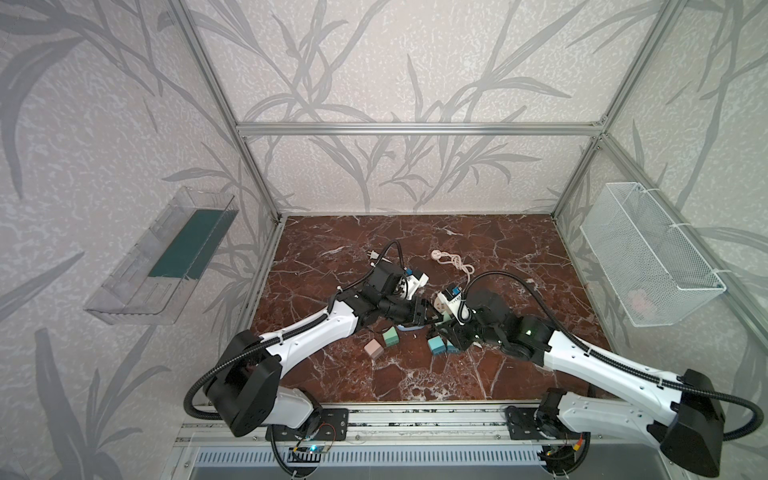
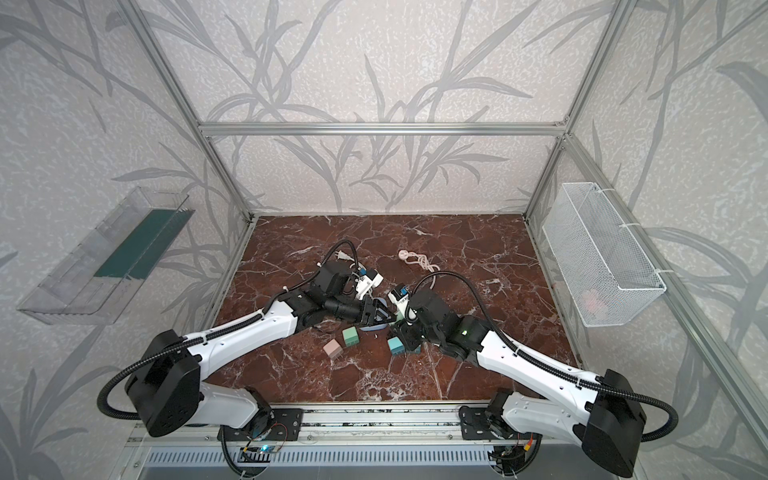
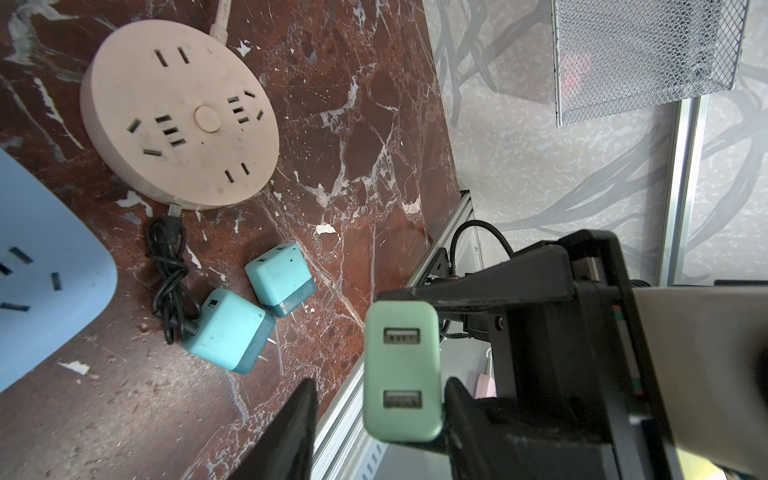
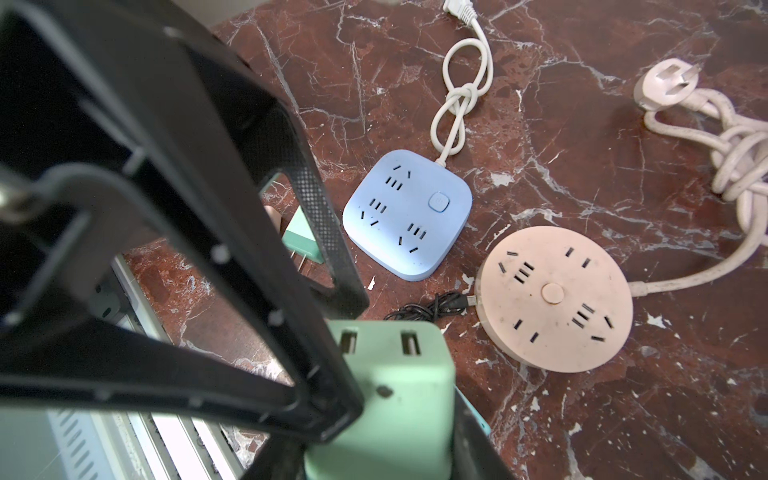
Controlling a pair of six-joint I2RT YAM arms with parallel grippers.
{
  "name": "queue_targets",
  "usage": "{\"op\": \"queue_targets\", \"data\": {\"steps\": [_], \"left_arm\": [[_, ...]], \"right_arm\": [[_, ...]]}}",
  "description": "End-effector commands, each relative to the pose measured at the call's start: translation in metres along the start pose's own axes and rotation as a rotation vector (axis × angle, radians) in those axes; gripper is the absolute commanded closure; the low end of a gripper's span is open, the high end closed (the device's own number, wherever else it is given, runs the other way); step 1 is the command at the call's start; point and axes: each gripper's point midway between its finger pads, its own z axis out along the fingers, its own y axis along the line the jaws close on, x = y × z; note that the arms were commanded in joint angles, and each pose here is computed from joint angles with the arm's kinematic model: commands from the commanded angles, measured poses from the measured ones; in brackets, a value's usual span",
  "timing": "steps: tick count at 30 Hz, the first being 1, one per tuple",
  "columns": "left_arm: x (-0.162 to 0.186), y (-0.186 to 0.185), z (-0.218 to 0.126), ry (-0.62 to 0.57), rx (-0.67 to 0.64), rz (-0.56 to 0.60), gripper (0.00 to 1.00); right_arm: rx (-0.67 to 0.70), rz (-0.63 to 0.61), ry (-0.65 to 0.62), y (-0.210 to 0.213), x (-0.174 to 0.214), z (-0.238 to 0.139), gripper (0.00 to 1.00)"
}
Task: Insert the plug
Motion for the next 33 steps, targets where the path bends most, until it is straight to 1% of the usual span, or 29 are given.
{"op": "queue_targets", "data": {"steps": [1,10,16,18,19,23,27,29,30,31,32,33], "left_arm": [[-0.004,-0.008,0.002,-0.004,0.025,0.008,0.5],[-0.006,-0.009,0.003,-0.02,0.035,0.004,0.52],[-0.005,-0.011,0.005,-0.01,0.05,0.003,0.6],[-0.005,-0.011,0.006,-0.008,0.054,-0.003,0.67],[-0.005,-0.011,0.007,-0.006,0.057,-0.005,0.69],[-0.004,-0.012,0.008,-0.005,0.068,-0.003,0.71],[-0.003,-0.011,0.01,0.002,0.069,-0.005,0.78],[-0.003,-0.011,0.01,0.001,0.069,-0.004,0.83],[-0.003,-0.011,0.011,0.001,0.068,-0.004,0.89],[-0.003,-0.01,0.011,0.0,0.066,-0.006,0.96],[-0.004,-0.009,0.011,-0.003,0.058,-0.007,1.0],[-0.004,-0.008,0.011,-0.006,0.052,-0.006,1.0]], "right_arm": [[-0.003,-0.014,-0.077,0.005,-0.024,-0.007,1.0],[-0.018,-0.018,-0.089,0.009,-0.028,-0.007,1.0],[-0.02,-0.023,-0.089,0.01,-0.028,-0.006,1.0],[-0.015,-0.021,-0.09,0.009,-0.029,-0.005,1.0],[-0.013,-0.021,-0.092,0.009,-0.029,-0.005,1.0],[-0.011,-0.019,-0.102,0.009,-0.032,-0.003,1.0],[-0.011,-0.015,-0.108,0.01,-0.037,0.0,1.0],[-0.019,-0.013,-0.113,0.012,-0.04,0.001,0.97],[-0.023,-0.012,-0.112,0.013,-0.041,0.002,0.95],[-0.026,-0.009,-0.113,0.014,-0.043,0.003,0.92],[-0.033,-0.008,-0.113,0.016,-0.044,0.004,0.84],[-0.039,-0.006,-0.113,0.017,-0.044,0.005,0.76]]}}
